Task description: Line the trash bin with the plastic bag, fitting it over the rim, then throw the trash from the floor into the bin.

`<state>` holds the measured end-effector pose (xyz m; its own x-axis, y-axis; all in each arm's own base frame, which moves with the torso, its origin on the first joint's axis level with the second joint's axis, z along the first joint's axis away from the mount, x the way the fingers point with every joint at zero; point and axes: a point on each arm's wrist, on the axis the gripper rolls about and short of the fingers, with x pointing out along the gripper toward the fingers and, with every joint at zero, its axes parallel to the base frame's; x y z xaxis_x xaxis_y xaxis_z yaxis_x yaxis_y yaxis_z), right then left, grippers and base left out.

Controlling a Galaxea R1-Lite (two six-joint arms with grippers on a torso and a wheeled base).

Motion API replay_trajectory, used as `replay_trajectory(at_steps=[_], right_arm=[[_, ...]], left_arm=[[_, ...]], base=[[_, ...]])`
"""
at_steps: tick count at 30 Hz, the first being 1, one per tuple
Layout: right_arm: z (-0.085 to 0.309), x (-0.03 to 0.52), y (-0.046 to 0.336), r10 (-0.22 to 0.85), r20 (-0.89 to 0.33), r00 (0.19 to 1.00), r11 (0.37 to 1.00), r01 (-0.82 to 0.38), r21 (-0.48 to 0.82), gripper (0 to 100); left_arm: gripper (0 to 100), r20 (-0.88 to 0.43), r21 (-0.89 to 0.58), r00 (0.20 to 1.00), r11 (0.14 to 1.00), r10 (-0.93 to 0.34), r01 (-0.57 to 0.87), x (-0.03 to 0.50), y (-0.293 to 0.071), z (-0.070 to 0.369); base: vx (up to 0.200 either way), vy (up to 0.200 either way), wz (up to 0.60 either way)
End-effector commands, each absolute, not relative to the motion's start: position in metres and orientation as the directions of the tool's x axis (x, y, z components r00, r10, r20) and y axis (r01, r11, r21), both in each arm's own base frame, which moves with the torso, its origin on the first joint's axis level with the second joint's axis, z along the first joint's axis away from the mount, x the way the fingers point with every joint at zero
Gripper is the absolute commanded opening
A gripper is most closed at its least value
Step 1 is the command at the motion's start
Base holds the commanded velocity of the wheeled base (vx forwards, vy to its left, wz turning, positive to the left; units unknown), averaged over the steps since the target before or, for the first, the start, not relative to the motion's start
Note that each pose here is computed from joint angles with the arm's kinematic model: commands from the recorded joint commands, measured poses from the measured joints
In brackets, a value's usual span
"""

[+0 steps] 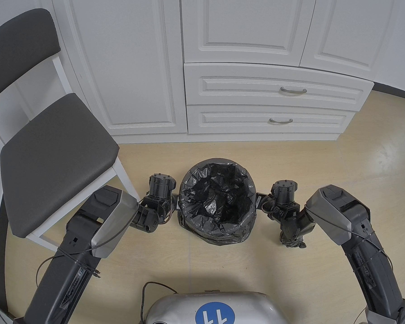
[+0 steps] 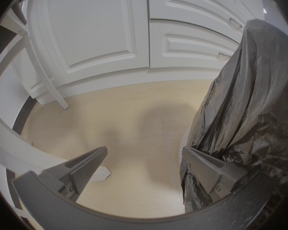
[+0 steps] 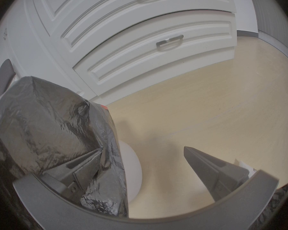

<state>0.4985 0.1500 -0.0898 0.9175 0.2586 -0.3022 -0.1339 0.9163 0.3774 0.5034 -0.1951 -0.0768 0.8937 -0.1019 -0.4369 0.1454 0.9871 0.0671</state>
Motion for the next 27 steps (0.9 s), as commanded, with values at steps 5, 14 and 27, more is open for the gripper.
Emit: replay_trajectory(at_steps=[5, 14, 27], right_arm=[[-0.082, 0.482, 0.166, 0.295, -0.337, 0.894, 0.917, -0.165, 0.363, 100], [-0.069, 0.455, 0.171, 0.317, -0.401, 0.859, 0.925, -0.188, 0.330, 100], [-0.063, 0.473, 0.150, 0.275, -0.366, 0.889, 0.934, -0.157, 0.320, 100]], left_arm=[[100, -0.436, 0.066, 0.895, 0.988, -0.096, 0.138, 0.497, -0.186, -0.063], [100, -0.417, 0.061, 0.907, 0.994, -0.057, 0.091, 0.513, -0.168, -0.059], [100, -0.486, 0.080, 0.871, 0.988, -0.079, 0.135, 0.481, -0.177, -0.066]], base=[[0.000, 0.000, 0.00], [0.000, 0.000, 0.00], [0.000, 0.000, 0.00]])
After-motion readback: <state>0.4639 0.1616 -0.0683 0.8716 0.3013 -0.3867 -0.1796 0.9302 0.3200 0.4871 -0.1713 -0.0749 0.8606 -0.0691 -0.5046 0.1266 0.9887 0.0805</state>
